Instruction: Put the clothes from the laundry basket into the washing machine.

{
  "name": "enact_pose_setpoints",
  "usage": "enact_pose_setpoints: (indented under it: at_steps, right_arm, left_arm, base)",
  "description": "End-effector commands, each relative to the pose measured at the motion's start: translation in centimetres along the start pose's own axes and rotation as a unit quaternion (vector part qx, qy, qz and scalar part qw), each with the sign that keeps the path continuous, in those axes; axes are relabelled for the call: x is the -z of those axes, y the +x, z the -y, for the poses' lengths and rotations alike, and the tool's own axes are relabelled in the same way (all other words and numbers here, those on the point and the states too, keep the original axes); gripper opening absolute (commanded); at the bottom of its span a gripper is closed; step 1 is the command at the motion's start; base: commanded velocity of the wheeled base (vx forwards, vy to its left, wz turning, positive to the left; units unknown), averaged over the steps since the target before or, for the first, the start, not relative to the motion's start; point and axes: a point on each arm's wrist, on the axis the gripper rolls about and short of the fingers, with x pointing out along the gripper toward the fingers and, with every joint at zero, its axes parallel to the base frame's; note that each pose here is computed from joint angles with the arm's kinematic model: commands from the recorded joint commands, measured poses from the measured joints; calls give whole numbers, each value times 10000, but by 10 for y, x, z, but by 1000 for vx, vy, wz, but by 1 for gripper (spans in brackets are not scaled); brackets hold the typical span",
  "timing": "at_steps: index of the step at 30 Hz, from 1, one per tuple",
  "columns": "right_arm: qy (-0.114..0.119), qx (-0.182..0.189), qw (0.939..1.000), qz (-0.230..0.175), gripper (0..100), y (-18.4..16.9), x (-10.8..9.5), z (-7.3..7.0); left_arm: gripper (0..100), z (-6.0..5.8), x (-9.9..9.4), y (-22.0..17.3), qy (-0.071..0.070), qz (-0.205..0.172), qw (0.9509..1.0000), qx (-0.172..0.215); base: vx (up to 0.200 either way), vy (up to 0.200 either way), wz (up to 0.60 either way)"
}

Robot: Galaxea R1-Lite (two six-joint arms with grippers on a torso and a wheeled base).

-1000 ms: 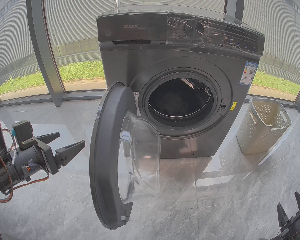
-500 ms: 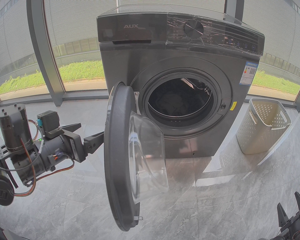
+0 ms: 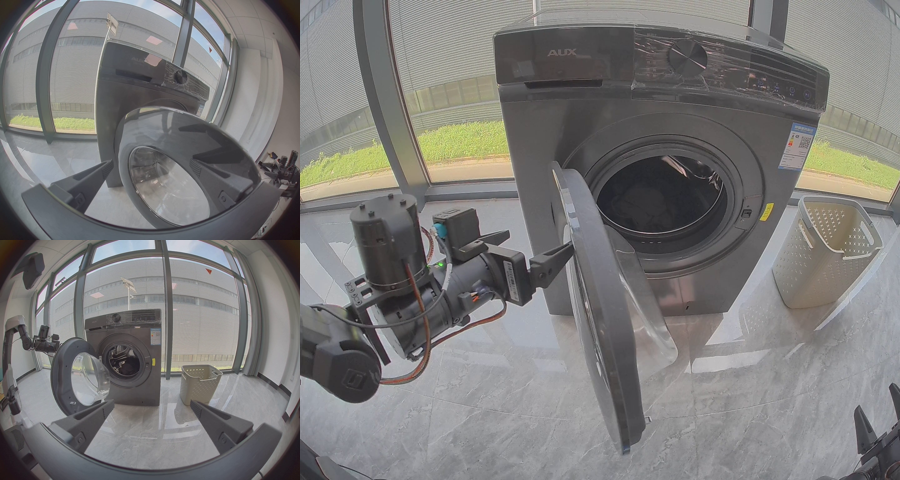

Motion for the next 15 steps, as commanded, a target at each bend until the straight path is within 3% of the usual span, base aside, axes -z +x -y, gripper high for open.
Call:
enact_pose_setpoints:
  at_steps: [1, 15]
  right_arm:
    - [1, -5, 10000, 16, 100, 0, 4, 0]
    - [1, -5, 10000, 16, 100, 0, 4, 0]
  left_arm:
    - [100, 2, 7, 20, 10, -136, 9999, 13]
    - [100, 5, 12, 67, -45, 114, 9999, -15]
  base:
    - [0, 0, 0]
    - [0, 0, 0]
